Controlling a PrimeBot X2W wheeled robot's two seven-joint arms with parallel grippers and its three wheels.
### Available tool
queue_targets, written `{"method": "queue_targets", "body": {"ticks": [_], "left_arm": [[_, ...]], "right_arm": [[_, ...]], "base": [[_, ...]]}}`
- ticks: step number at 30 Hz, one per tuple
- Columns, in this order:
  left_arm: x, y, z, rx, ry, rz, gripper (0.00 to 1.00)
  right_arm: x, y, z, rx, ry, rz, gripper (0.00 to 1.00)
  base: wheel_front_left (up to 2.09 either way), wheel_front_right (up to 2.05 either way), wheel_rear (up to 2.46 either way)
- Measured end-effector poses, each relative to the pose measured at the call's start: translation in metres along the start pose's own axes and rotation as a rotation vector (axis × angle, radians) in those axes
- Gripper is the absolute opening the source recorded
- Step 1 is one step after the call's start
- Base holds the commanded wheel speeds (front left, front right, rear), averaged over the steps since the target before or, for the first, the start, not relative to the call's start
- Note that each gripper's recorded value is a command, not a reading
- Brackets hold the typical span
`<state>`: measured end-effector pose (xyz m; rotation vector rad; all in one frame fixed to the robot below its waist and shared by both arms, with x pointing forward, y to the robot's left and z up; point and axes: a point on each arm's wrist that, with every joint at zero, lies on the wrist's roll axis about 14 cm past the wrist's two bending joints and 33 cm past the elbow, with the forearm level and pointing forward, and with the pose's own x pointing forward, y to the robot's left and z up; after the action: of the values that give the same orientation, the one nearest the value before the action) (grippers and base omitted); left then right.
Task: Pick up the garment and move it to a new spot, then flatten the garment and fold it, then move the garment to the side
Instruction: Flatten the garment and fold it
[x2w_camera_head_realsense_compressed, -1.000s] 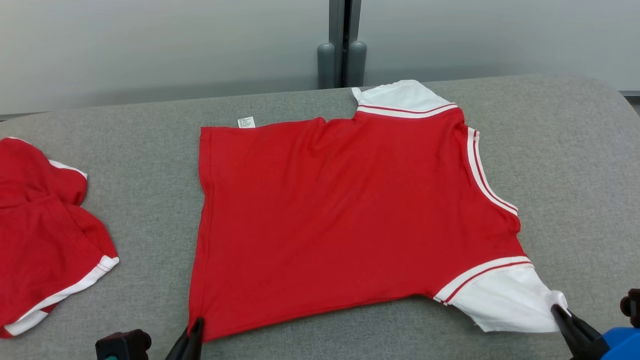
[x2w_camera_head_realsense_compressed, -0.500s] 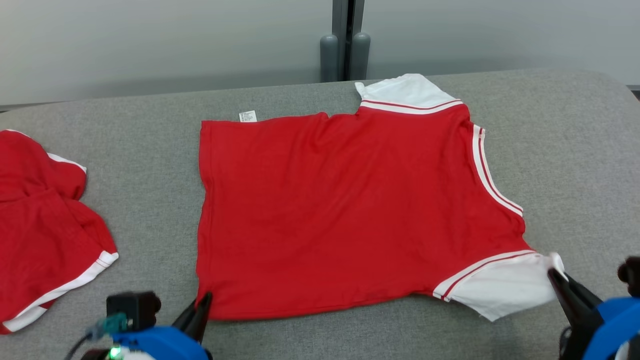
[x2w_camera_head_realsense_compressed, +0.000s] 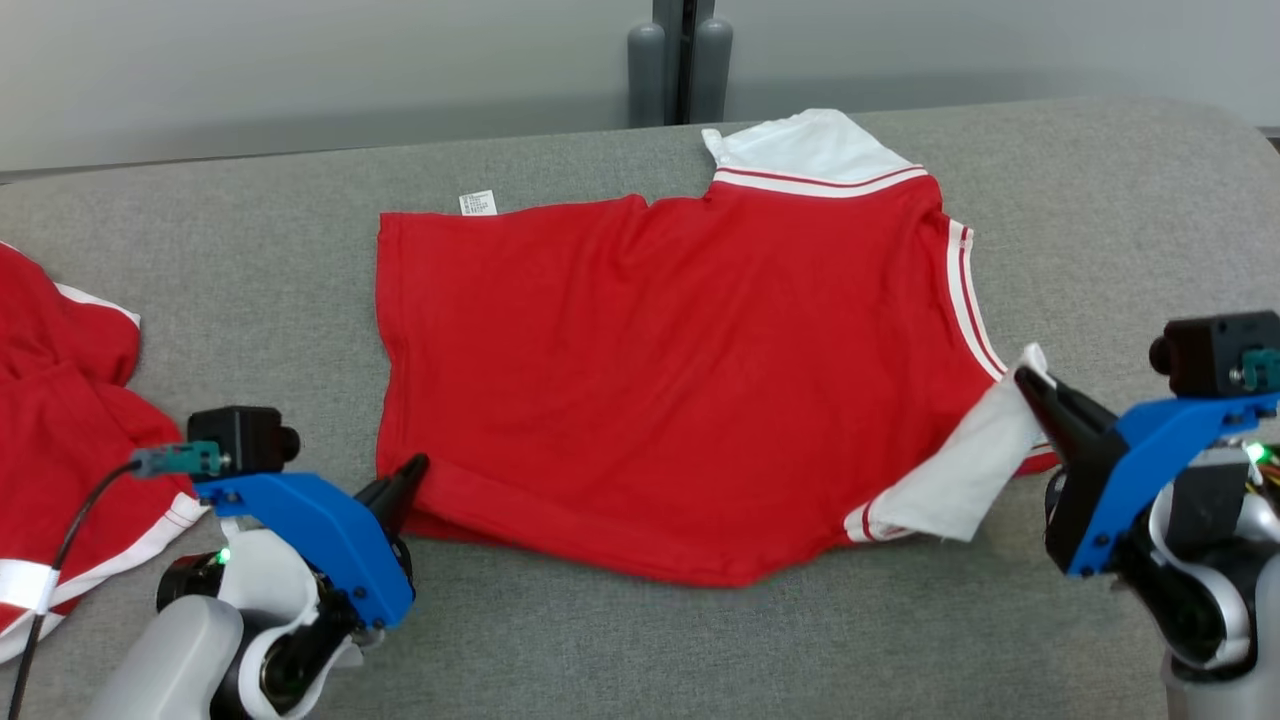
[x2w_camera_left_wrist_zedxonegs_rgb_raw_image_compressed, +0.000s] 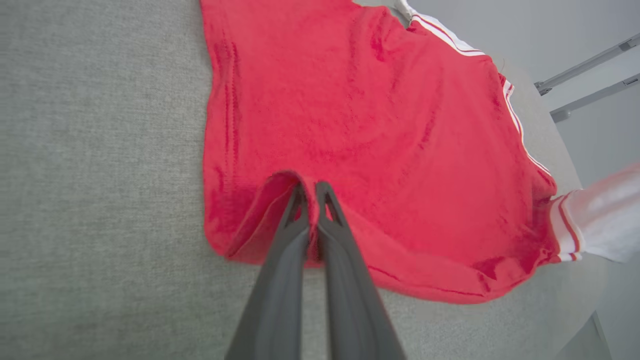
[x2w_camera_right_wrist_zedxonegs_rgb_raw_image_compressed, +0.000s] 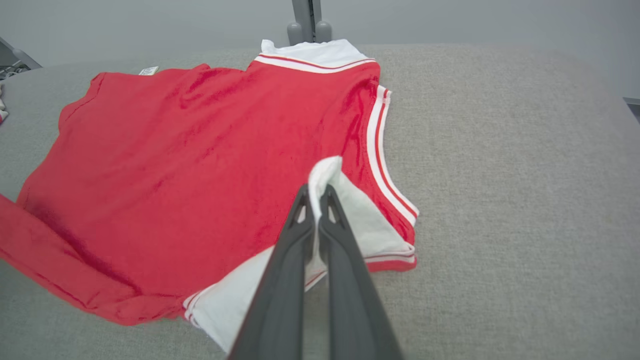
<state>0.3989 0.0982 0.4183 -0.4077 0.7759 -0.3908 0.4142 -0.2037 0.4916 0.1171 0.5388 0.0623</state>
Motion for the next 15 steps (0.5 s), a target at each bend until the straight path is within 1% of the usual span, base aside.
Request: {"method": "queue_targets", "body": {"ticks": [5, 8, 15], "left_arm": [[0.013, 0.017, 0.007, -0.090, -0.032, 0.040, 0.00], [0.019, 0.029, 0.009, -0.124, -0.042, 0.073, 0.00], [0.033, 0.046, 0.008, -0.154, -0.049, 0.110, 0.00]], "right_arm": [[0.022, -0.008, 0.008, 0.036, -0.023, -0.008, 0.00], [0.036, -0.011, 0.010, 0.040, -0.026, -0.012, 0.00], [0.063, -0.009, 0.013, 0.029, -0.027, 0.003, 0.00]], "base": [[0.00, 0.00, 0.00], [0.00, 0.00, 0.00], [0.00, 0.00, 0.00]]}}
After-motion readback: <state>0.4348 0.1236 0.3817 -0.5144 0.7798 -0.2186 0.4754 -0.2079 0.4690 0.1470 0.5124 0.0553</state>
